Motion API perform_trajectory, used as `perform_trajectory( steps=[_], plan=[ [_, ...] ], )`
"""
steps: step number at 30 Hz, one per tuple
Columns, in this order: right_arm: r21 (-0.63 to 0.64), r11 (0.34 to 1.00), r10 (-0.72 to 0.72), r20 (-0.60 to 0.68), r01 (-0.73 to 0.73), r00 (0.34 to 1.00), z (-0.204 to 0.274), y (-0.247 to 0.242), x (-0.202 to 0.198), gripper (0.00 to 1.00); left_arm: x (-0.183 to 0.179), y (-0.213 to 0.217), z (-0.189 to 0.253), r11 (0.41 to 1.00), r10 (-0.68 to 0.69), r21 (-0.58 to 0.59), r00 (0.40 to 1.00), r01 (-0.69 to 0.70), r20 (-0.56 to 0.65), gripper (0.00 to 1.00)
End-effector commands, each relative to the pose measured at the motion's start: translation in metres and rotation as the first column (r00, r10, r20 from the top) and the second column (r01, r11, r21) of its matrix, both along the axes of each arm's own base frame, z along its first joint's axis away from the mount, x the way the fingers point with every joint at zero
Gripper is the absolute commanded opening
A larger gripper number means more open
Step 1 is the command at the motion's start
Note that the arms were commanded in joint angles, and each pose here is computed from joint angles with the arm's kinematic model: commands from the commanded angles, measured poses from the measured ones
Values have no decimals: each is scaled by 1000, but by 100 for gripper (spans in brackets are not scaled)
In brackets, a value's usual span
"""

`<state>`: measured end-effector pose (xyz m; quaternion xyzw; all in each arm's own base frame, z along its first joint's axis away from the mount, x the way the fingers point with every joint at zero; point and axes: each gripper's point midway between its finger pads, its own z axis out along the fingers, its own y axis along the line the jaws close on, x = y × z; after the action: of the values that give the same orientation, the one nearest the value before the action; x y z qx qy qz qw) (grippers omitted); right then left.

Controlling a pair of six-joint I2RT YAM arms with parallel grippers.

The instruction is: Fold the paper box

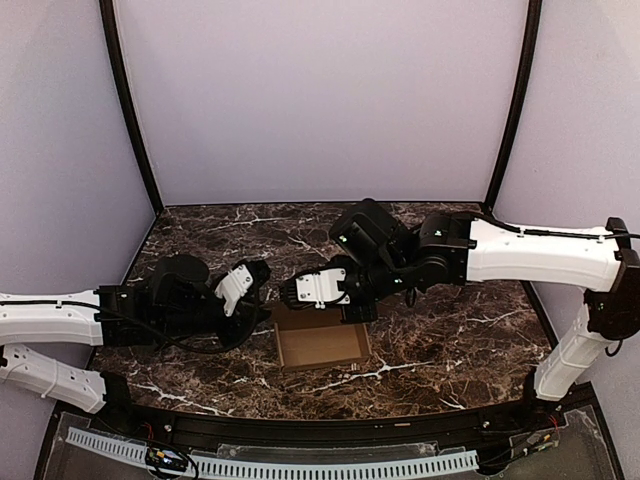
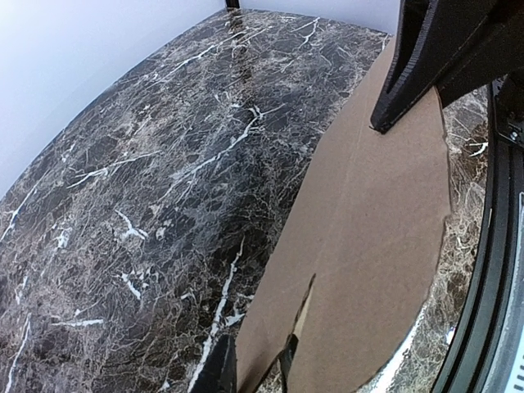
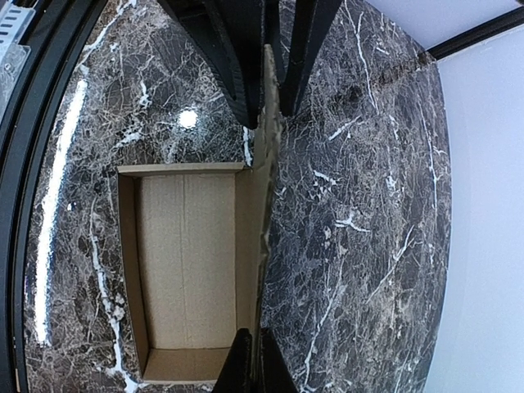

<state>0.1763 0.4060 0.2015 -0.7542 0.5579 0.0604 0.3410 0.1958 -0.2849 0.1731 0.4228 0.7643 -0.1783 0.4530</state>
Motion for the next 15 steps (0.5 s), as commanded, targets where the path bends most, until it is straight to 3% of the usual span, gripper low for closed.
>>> perform_trajectory(
  steps=[1, 4, 7, 10, 15],
  plan=[
    [24, 1000, -6, 6, 6, 1000, 11, 3, 3, 0, -2, 2, 1, 1000, -3, 4, 1000, 3, -12, 17],
    [24, 1000, -8, 5, 8, 1000, 11, 3, 3, 0, -3, 2, 2, 1000, -4, -2, 1000, 4, -19, 12],
    [33, 999, -13, 1, 13, 1000, 13, 6, 4, 0, -3, 2, 0, 1000, -6, -3, 1000, 6, -23, 1],
    [35, 999, -24, -1, 24, 1000, 13, 7, 5, 0, -4, 1, -1, 1000, -9, -2, 1000, 9, -25, 1],
    [38, 998, -49, 1, 49, 999, 12, 0, 8, 29, -2, 4, 0, 1000, 7, -2, 1000, -7, -13, 1]
  ],
)
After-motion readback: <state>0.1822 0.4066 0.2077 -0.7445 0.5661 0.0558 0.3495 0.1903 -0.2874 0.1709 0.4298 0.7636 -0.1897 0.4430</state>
